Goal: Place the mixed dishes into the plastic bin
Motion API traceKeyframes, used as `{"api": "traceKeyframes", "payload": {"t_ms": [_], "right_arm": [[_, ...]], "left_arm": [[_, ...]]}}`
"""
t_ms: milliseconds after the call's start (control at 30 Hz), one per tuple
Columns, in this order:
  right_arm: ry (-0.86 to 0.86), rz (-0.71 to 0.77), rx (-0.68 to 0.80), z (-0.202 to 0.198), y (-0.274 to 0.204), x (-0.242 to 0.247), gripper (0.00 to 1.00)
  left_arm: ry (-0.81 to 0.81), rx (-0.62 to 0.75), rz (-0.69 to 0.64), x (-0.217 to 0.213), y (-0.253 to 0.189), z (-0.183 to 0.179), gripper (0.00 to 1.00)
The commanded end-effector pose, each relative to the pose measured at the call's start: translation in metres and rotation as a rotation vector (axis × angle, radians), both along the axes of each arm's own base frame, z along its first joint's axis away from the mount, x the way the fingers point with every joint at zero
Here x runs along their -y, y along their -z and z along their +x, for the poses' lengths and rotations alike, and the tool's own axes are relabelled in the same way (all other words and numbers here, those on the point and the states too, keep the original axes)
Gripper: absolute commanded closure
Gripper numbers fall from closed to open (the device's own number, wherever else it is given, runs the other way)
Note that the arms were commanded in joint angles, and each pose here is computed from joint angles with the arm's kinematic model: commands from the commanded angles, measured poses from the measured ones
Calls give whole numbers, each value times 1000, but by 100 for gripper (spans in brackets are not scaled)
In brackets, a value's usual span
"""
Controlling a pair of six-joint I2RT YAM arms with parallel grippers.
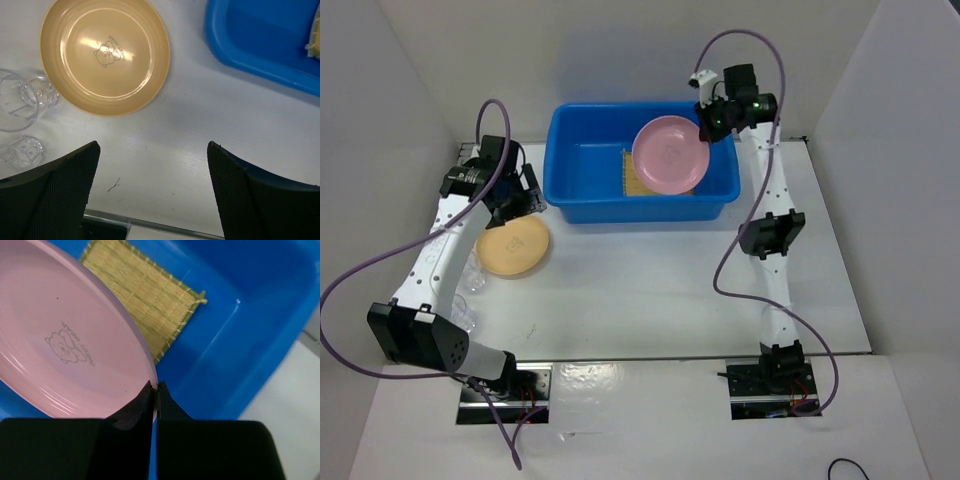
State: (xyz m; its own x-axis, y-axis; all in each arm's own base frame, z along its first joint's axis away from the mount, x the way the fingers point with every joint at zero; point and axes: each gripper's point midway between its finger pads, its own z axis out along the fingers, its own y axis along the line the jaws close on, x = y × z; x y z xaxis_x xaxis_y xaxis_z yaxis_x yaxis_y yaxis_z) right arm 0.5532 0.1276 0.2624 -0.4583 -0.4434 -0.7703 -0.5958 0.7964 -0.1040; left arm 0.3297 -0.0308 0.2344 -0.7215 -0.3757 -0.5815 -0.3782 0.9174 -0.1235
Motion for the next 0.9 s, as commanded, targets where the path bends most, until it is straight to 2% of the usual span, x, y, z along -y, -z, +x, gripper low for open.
{"api": "traceKeyframes", "payload": {"t_ms": [0, 233, 400, 433, 533, 633, 667, 700, 733, 867], "right_arm": [[58, 4, 31, 19, 11, -3, 100], [45, -2, -28, 50, 86, -20, 100], [32, -2, -89, 56, 130, -25, 100], [32, -4, -98, 56, 136, -25, 96], [43, -12, -84, 64, 145, -23, 95], [80, -23, -55, 74, 146, -19, 83], [77, -14, -48, 74, 145, -26, 66], [85, -15, -22, 77, 134, -24, 56], [91, -3, -2, 78, 124, -25, 42], [76, 37, 113, 72, 52, -27, 20]], "left_arm": [[-35, -38, 16, -8, 8, -15, 6], [-108, -22, -11, -12, 3, -33, 2], [-136, -95, -38, -8, 15, -46, 1], [-178, -130, -9, -17, 19, -52, 1], [-228, -168, -15, -18, 27, -59, 1], [-239, -163, -37, -17, 29, -71, 1], [-202, -138, -91, -6, 29, -68, 1], [-127, -135, -108, -1, 30, -68, 1], [-122, -144, -131, 1, 32, -72, 1], [-71, -141, -164, 9, 40, -70, 1]]}}
